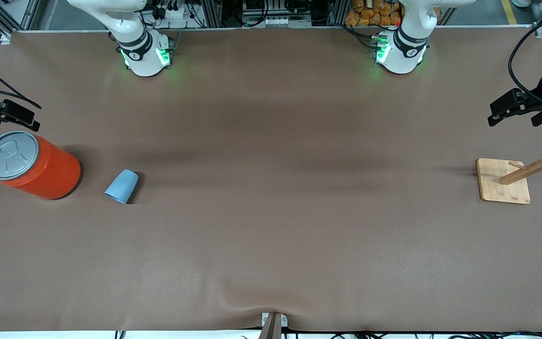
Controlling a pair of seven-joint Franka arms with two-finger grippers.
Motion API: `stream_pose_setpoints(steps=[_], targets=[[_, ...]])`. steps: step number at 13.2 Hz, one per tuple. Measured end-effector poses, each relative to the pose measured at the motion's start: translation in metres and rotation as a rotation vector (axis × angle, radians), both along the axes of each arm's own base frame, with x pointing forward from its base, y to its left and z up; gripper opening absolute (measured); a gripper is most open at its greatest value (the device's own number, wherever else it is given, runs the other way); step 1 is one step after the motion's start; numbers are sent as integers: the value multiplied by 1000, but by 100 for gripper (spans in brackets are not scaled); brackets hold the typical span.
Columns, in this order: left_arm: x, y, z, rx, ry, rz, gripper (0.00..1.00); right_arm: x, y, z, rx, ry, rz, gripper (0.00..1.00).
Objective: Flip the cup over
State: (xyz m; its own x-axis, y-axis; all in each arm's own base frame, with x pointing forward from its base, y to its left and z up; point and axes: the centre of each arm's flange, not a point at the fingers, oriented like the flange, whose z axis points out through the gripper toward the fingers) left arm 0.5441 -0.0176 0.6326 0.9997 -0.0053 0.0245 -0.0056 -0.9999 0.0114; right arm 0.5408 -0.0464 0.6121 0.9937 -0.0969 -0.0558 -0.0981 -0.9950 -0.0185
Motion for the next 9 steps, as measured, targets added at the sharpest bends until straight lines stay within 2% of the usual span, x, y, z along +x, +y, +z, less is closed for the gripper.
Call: stream_pose_setpoints(steps=[6,9], targets=[[0,0,0,0,0,0,100,-2,1,4,0,9,-13,100],[0,0,-1,0,1,0,100,0,12,-21,-2,71,-53,100]])
